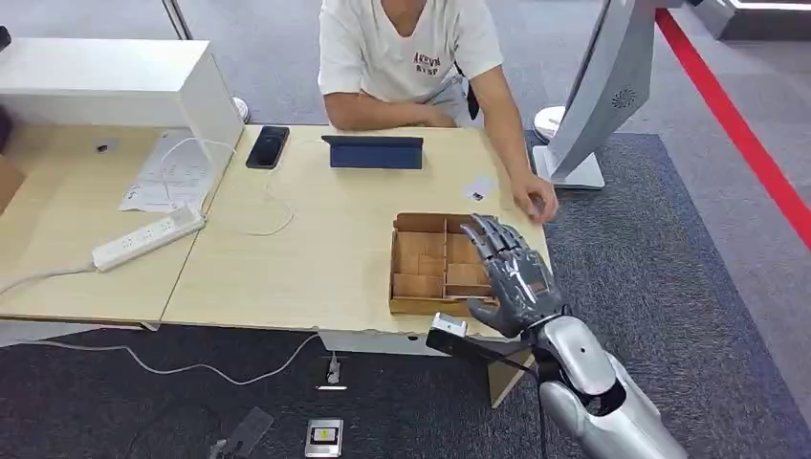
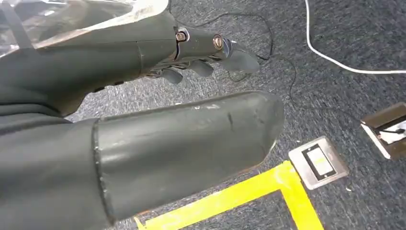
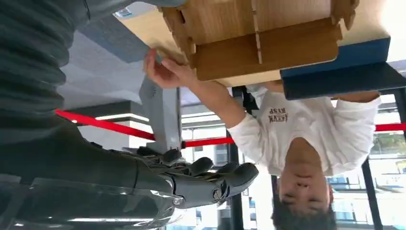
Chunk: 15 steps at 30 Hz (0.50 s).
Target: Pass the card to the sensor for recognition and then transmit it.
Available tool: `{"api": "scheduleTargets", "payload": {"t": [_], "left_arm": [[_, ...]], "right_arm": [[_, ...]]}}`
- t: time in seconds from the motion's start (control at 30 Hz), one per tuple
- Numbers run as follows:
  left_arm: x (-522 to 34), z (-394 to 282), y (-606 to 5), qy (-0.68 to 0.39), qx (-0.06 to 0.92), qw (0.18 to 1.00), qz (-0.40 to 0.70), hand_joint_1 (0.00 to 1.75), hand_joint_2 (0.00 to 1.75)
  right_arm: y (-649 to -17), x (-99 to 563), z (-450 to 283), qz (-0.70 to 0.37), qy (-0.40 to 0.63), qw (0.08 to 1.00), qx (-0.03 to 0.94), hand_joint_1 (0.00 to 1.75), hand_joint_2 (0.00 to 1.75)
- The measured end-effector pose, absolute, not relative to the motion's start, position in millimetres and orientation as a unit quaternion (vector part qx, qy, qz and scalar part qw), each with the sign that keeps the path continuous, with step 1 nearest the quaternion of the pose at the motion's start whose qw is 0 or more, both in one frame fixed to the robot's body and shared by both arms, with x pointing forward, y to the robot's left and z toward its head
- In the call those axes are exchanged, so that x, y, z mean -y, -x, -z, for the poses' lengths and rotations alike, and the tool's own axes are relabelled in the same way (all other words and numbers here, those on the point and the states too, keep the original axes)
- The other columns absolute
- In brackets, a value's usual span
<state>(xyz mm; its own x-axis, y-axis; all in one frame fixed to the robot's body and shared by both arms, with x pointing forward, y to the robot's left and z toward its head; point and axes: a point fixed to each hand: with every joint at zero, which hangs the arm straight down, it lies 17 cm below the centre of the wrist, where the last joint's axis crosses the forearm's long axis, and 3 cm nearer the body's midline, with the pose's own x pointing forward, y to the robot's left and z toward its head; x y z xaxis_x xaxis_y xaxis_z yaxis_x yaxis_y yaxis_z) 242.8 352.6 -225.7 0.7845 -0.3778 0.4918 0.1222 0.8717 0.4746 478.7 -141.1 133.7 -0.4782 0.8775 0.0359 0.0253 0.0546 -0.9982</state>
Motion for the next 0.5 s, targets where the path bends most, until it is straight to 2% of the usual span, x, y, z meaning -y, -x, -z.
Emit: {"api": "scheduleTargets", "payload": {"t": [0.5], "left_arm": [[-354, 224, -246, -0.214, 0.300, 0.920, 0.135, 0.00, 0.00]], "right_arm": [[-483, 149, -100, -0.597, 0.363, 0.385, 0.604, 0.00, 1.75]]}}
